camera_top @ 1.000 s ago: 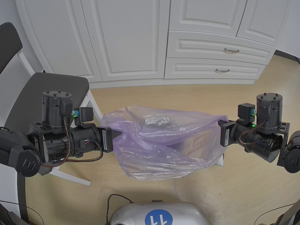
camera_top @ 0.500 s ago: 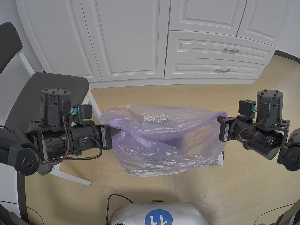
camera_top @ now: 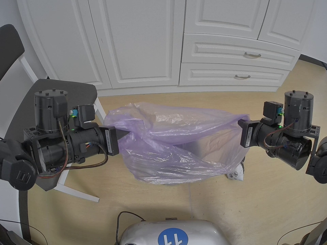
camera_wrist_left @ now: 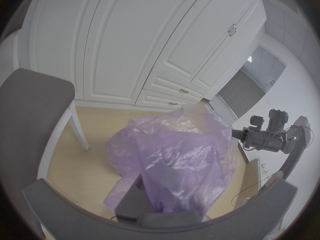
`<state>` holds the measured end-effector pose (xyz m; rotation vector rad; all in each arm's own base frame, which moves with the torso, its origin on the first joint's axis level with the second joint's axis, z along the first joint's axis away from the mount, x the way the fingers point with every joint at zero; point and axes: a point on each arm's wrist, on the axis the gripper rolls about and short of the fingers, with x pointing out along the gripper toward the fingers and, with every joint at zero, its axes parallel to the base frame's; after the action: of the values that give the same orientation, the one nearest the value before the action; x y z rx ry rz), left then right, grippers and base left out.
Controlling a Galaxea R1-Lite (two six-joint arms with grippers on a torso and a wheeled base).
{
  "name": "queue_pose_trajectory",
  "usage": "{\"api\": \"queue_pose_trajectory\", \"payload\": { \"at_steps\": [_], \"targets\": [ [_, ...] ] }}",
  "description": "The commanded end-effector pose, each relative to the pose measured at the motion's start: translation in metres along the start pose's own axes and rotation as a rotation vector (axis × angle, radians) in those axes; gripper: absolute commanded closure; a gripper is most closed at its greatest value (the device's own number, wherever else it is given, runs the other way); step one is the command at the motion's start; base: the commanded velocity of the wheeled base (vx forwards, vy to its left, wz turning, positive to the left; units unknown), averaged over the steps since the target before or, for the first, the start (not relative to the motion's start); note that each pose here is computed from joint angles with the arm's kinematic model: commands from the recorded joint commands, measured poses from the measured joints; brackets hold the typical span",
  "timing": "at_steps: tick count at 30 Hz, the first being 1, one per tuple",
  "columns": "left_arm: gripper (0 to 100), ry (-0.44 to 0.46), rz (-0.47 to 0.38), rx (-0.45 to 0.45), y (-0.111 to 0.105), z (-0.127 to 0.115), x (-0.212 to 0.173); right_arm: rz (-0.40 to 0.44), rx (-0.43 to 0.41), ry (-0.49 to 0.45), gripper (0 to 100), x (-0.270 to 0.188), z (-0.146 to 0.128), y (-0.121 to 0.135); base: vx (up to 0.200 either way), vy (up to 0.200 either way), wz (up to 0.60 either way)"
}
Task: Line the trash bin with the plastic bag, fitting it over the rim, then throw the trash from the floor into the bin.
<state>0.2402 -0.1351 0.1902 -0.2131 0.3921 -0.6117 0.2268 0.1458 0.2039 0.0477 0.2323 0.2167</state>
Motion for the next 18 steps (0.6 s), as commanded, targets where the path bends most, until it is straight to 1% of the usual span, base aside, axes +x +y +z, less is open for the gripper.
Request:
{"api": "queue_pose_trajectory", "payload": {
  "at_steps": [1,5,7,11,15,18],
  "targets": [
    [100,-0.083,-0.032,0.016,-0.010,0.014,-0.026,0.012,0.027,-0.064,100,-0.014,0.016,-0.002,0.000,0.000,0.00],
    [100,-0.132,-0.063,0.028,-0.018,0.021,-0.043,0.024,0.046,-0.106,100,-0.024,0.026,-0.003,0.000,0.000,0.00],
    [100,-0.163,-0.086,0.038,-0.024,0.024,-0.056,0.046,0.063,-0.145,100,-0.037,0.034,-0.003,0.000,0.000,0.00],
    [100,-0.177,-0.098,0.042,-0.027,0.024,-0.065,0.075,0.098,-0.206,100,-0.057,0.047,-0.003,0.000,0.000,0.00],
    [100,-0.164,-0.089,0.039,-0.025,0.022,-0.060,0.054,0.102,-0.212,100,-0.064,0.052,-0.006,0.000,0.000,0.00],
    [100,-0.144,-0.074,0.036,-0.023,0.019,-0.052,0.045,0.084,-0.160,100,-0.072,0.054,-0.009,0.000,0.000,0.00]
  ]
}}
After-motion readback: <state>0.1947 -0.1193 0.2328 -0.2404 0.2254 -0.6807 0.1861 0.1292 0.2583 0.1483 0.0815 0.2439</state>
